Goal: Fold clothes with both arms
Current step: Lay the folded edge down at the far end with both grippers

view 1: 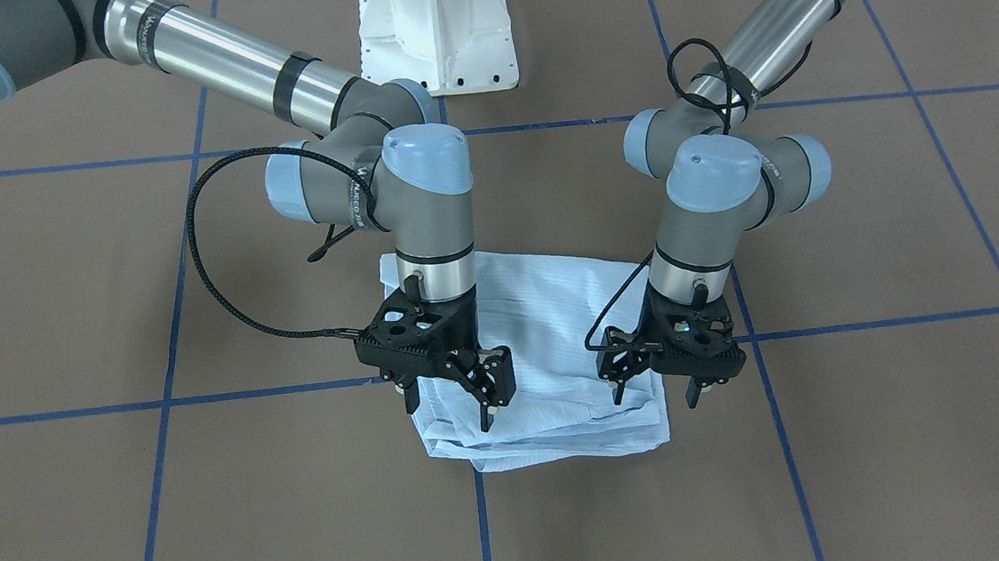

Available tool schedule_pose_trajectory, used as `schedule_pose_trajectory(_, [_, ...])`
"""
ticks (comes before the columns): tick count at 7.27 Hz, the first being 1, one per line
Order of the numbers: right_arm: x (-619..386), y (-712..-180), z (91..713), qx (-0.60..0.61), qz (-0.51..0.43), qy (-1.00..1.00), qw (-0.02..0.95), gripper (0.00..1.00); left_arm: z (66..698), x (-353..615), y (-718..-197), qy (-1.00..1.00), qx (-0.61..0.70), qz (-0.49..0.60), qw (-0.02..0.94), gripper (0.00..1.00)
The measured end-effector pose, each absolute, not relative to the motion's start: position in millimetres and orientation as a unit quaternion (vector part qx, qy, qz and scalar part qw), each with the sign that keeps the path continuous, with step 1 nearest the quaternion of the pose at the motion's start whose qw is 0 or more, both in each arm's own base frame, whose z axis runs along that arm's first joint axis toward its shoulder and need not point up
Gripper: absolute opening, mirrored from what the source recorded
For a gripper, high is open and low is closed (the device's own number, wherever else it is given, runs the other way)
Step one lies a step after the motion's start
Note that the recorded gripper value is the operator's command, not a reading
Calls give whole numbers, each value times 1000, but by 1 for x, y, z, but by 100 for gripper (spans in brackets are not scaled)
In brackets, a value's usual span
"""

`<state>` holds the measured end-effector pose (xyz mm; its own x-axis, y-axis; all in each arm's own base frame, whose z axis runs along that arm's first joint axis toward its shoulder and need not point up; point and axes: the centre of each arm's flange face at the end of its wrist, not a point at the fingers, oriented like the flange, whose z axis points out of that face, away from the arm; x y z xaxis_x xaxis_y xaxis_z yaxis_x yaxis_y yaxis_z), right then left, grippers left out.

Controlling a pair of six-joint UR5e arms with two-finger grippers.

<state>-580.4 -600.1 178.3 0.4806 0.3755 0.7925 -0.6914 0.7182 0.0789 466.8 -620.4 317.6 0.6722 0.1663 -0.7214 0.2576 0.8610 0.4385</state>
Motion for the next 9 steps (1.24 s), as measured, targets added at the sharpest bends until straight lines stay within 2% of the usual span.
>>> schedule_pose_trajectory(4, [-566, -596, 193, 196, 308, -400, 841, 100, 338, 517, -585, 397, 241, 9, 885, 100])
schedule_pose_trajectory(7, [-566, -596, 194, 195, 308, -399, 841, 100, 344, 520, -586, 377, 256, 41, 889, 100])
schedule_pose_trajectory(9, [-567, -596, 198, 196, 307, -397, 843, 100, 343, 511, -612, 362, 264, 18, 894, 100])
